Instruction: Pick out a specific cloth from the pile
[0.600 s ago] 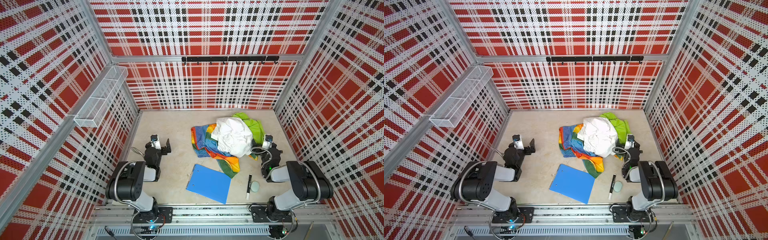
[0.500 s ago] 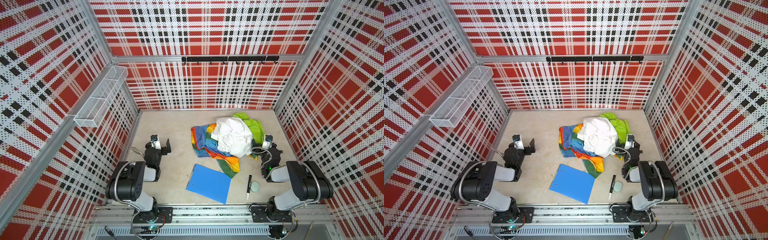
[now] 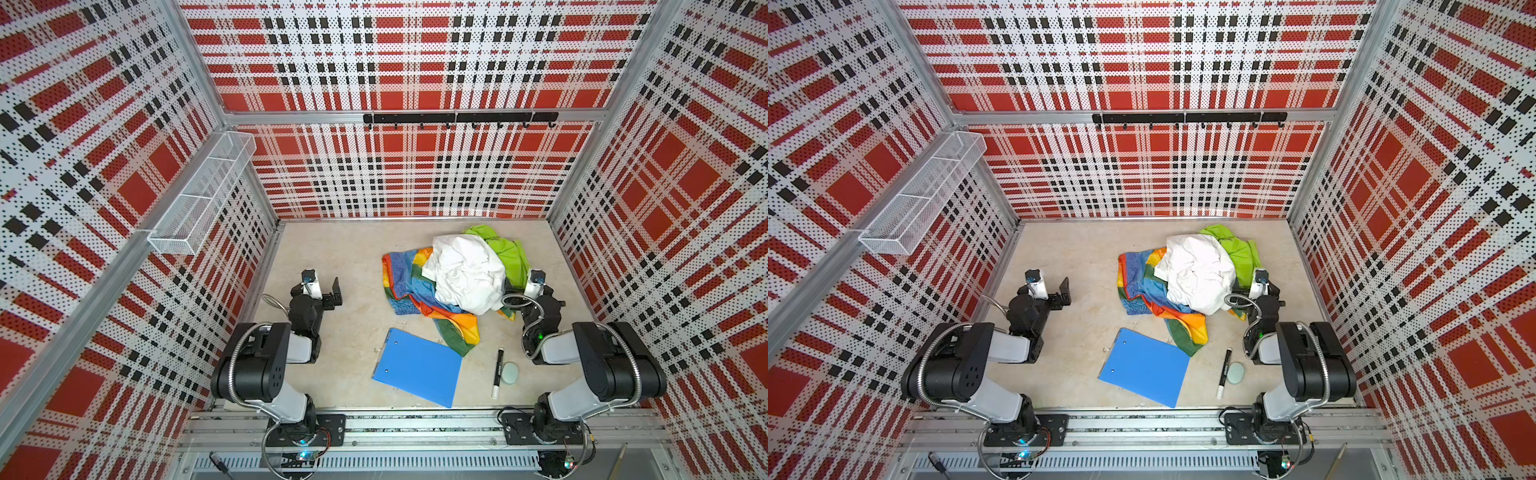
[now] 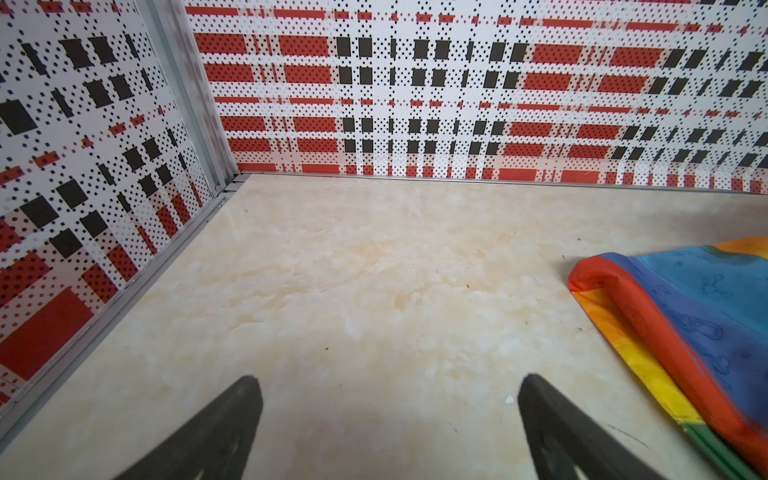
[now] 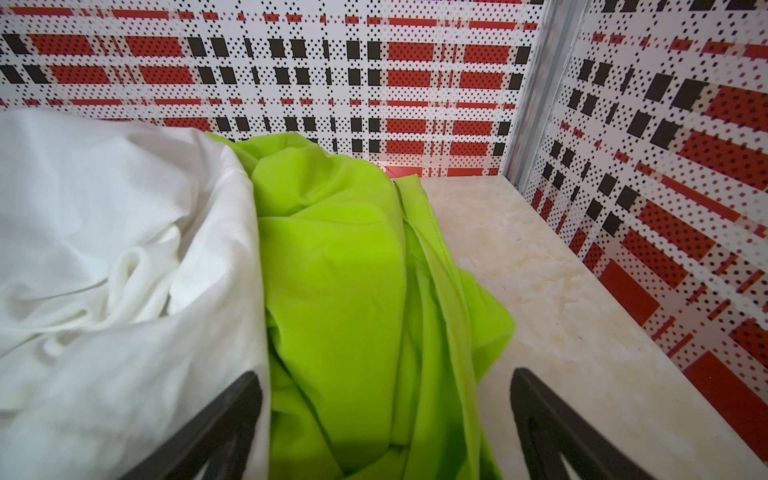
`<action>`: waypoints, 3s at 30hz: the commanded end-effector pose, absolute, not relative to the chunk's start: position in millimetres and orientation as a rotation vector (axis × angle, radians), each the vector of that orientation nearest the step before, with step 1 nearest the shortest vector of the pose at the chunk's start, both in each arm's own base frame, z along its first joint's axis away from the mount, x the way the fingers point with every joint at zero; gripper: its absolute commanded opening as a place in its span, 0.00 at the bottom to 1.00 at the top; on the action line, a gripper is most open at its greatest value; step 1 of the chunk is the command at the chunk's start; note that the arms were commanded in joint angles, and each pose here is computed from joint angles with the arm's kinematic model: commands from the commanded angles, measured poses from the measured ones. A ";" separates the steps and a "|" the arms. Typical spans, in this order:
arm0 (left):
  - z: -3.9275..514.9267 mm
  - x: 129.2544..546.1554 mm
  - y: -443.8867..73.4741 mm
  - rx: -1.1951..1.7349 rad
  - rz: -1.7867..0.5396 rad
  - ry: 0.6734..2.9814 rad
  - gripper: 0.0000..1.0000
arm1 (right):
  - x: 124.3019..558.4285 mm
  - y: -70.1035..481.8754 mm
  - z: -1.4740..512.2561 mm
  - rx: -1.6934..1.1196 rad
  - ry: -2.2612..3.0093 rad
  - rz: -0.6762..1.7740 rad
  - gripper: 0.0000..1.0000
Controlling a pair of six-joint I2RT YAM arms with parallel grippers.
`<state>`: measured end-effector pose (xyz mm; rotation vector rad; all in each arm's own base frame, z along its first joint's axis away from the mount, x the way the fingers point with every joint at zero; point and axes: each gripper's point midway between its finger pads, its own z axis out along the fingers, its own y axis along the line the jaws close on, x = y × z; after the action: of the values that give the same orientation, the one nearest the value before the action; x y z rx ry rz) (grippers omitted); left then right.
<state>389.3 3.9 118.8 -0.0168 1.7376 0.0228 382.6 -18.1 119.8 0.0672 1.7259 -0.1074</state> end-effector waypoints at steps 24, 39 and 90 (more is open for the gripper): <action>132.4 395.1 4.6 -0.015 0.016 1.689 0.99 | 387.0 -20.2 138.4 0.073 1.657 -0.113 1.00; 135.6 391.9 5.9 -0.016 -0.008 1.677 0.99 | 383.4 -20.6 141.5 0.079 1.637 -0.110 1.00; 332.7 407.8 -203.2 0.334 -0.725 1.797 0.99 | 389.0 120.3 225.7 0.177 1.984 0.428 0.97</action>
<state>413.5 -208.0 309.1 0.3431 1.8687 -0.6627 385.8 107.3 217.9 0.1670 1.9801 0.3716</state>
